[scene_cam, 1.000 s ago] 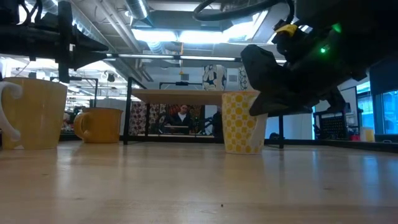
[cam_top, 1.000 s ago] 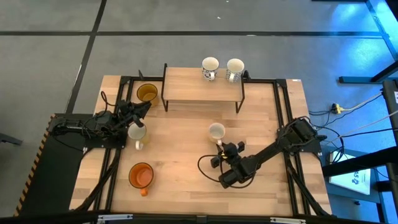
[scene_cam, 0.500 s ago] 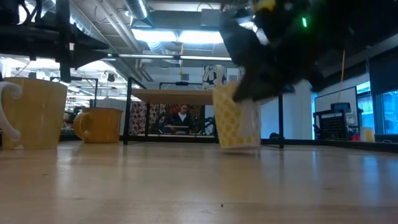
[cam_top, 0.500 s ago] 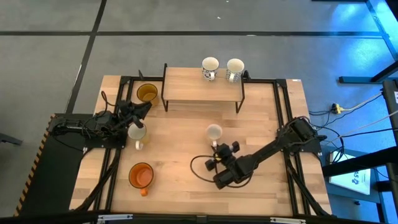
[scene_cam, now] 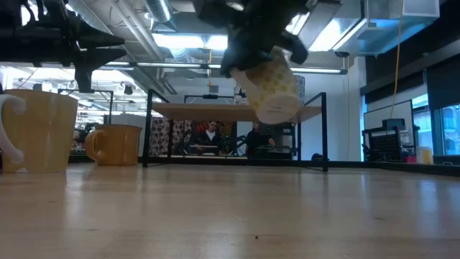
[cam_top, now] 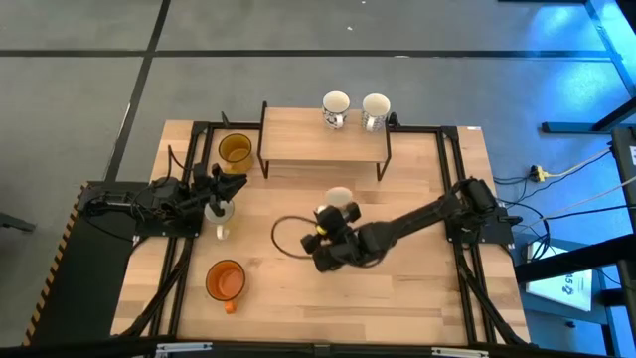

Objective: Place coffee mugs
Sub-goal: Put the yellow patterned mug on the shelf

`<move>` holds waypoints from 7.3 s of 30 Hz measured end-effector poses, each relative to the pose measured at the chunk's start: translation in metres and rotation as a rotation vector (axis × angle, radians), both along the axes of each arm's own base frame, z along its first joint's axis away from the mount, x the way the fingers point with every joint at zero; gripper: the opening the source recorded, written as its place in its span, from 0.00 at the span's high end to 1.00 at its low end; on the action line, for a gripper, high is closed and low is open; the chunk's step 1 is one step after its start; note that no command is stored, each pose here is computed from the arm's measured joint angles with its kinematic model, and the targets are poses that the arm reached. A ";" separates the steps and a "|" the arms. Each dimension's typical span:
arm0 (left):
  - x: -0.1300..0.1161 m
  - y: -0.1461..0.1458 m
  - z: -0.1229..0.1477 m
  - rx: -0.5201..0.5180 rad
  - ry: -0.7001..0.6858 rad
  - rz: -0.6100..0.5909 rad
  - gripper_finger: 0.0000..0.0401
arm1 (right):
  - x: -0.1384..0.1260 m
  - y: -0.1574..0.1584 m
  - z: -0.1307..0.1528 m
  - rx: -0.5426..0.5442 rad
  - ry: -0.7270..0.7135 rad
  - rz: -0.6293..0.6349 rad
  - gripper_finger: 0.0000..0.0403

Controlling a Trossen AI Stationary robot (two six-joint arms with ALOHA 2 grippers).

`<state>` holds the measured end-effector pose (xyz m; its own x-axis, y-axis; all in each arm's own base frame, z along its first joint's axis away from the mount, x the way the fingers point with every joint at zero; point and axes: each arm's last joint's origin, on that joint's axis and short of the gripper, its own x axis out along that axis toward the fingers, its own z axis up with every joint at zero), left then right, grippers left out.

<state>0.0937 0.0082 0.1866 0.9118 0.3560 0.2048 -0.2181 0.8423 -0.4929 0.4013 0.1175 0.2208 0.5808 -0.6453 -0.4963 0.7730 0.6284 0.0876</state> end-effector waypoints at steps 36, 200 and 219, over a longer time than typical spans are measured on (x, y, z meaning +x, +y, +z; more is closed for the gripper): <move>0.000 -0.001 0.003 -0.014 -0.036 -0.051 0.75 | 0.025 0.004 -0.090 -0.062 -0.228 0.501 1.00; 0.001 -0.002 -0.003 -0.044 0.014 -0.077 0.75 | -0.031 0.017 -0.096 -0.029 0.004 0.047 0.86; 0.001 -0.002 -0.003 -0.044 0.014 -0.077 0.75 | -0.017 0.020 -0.061 -0.050 -0.039 0.082 0.91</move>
<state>0.0951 0.0064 0.1835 0.9395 0.2933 0.1772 -0.1611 0.8343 -0.5273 0.3842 0.1372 0.1600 0.6510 -0.6181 -0.4406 0.7151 0.6940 0.0831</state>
